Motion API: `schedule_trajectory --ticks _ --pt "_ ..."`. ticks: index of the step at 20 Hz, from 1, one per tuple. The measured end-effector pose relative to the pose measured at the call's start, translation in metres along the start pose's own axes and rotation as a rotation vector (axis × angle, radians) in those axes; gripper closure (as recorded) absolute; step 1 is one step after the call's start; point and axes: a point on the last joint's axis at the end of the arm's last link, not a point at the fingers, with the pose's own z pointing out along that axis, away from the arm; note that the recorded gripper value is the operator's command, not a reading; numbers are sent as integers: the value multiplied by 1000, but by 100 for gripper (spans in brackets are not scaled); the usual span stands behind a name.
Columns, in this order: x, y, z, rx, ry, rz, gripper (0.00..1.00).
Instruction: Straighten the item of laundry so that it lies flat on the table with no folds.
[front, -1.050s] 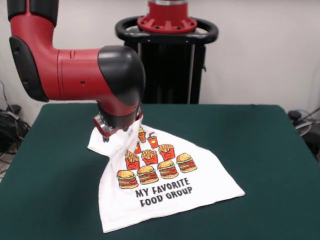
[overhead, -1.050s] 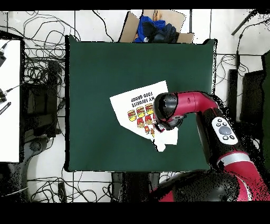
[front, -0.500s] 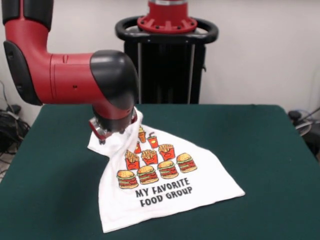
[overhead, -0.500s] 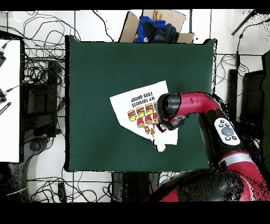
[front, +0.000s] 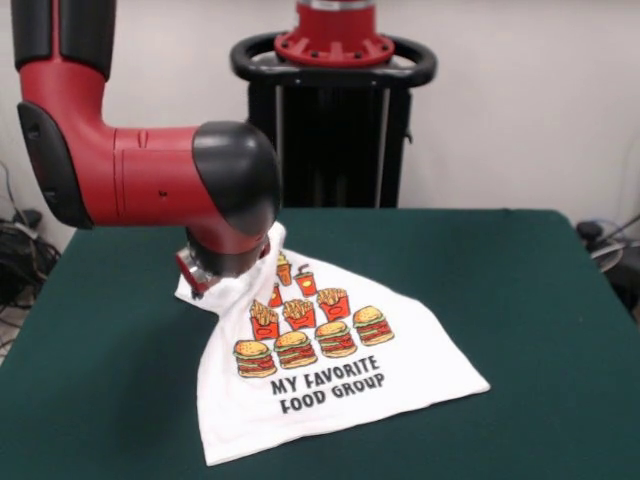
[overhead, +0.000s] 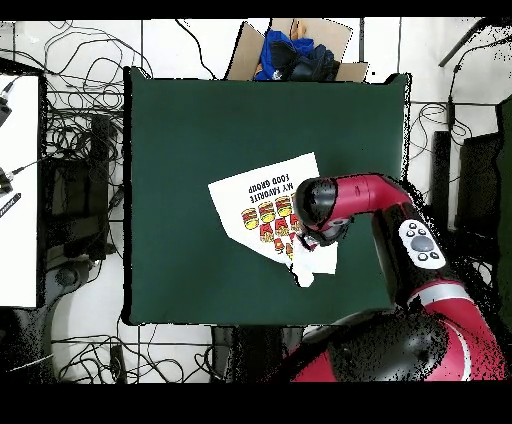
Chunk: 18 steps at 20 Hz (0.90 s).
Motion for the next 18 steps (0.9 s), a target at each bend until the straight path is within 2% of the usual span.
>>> schedule_trajectory --ticks 4,7,12,18 --pt "1 -3 4 53 44 -16 0" --pt "0 -4 4 62 48 -17 0" --pt "0 -7 9 59 53 -10 0" --pt "1 -8 19 29 53 2 0"
